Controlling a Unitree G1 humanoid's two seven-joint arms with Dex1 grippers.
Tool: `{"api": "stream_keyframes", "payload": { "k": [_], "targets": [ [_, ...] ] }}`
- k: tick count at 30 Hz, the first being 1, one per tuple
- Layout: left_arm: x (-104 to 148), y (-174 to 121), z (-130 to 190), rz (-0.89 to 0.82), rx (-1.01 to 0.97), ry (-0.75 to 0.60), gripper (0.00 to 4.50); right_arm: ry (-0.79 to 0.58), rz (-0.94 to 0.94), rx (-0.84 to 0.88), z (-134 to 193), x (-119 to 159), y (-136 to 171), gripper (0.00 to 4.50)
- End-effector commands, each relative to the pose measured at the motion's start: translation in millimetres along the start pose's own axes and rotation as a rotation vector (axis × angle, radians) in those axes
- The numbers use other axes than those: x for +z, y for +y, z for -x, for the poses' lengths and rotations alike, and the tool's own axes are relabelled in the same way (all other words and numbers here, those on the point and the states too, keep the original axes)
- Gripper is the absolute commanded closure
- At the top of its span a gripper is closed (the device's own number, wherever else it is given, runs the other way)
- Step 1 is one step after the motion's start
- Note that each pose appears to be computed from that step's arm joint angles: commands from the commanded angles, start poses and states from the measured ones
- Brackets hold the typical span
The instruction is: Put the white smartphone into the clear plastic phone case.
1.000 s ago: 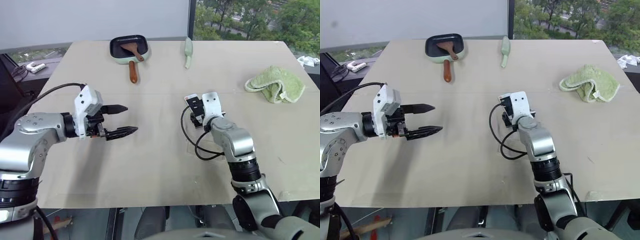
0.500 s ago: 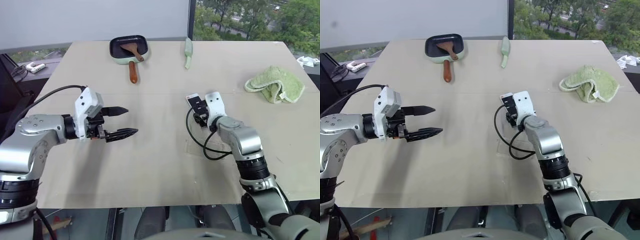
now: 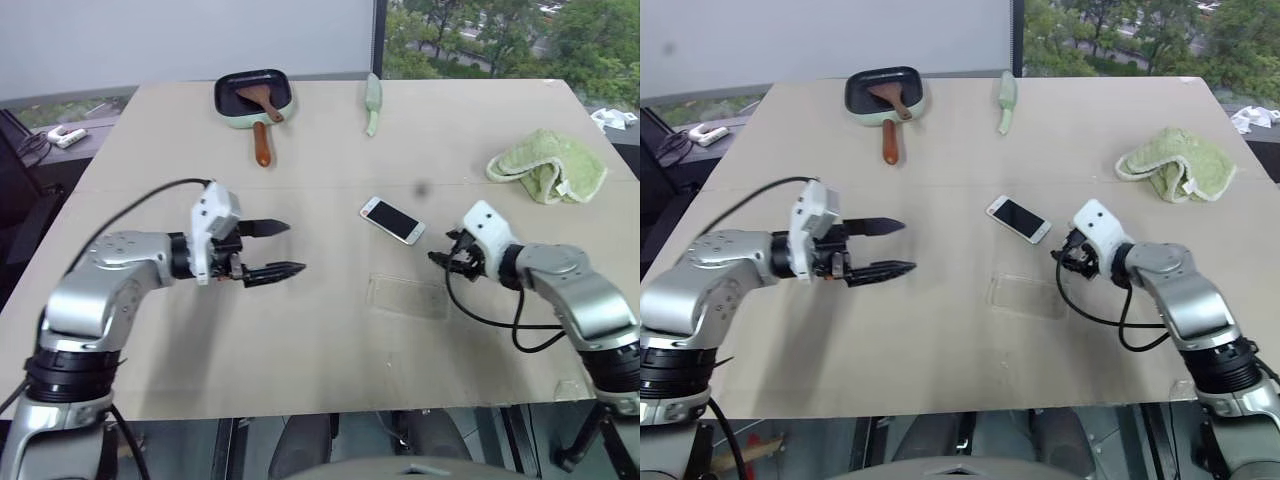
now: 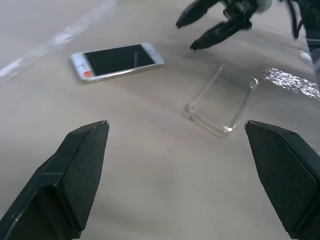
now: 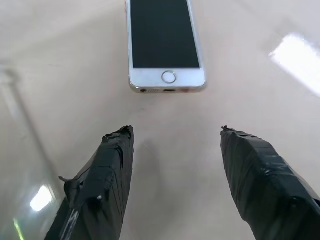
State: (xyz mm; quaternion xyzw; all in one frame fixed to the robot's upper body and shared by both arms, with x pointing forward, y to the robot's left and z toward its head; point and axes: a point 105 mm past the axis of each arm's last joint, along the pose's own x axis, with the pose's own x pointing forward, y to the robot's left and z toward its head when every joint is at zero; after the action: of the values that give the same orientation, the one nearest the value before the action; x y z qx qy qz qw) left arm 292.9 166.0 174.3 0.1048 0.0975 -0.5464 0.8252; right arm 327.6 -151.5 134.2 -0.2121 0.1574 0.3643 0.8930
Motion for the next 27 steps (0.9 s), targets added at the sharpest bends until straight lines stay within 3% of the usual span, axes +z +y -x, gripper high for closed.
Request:
{"api": "stream_keyframes", "payload": {
  "k": [1, 4, 6, 7, 15, 23, 27],
  "targets": [
    [9.4, 6.0, 3.2, -0.053, 0.006, -0.010, 0.00, -0.091, 0.018, 0.018, -1.9, 20.1, -1.7, 1.58],
    [12.2, 8.3, 5.3, -0.064, 0.003, -0.004, 0.00, -0.121, -0.052, 0.088, -14.8, 24.2, 6.8, 0.90],
    [12.2, 11.0, 7.7, -0.074, 0.015, 0.008, 0.00, -0.117, -0.041, 0.119, -21.5, 24.3, 11.7, 0.04],
    [12.6, 12.3, 10.0, -0.079, 0.023, 0.012, 0.00, -0.118, -0.058, 0.104, -30.4, 24.3, 9.1, 0.01],
    [15.5, 11.1, 18.3, -0.090, 0.061, 0.018, 0.00, -0.063, -0.102, 0.032, -74.8, 13.3, -9.0, 0.01],
    [15.2, 9.8, 24.7, -0.088, 0.090, 0.030, 0.00, 0.048, -0.085, 0.170, -84.5, -10.2, 12.4, 0.01],
    [15.2, 9.9, 25.6, -0.087, 0.095, 0.033, 0.00, 0.077, -0.100, 0.178, -87.1, -13.9, 16.2, 1.13]
  ]
}}
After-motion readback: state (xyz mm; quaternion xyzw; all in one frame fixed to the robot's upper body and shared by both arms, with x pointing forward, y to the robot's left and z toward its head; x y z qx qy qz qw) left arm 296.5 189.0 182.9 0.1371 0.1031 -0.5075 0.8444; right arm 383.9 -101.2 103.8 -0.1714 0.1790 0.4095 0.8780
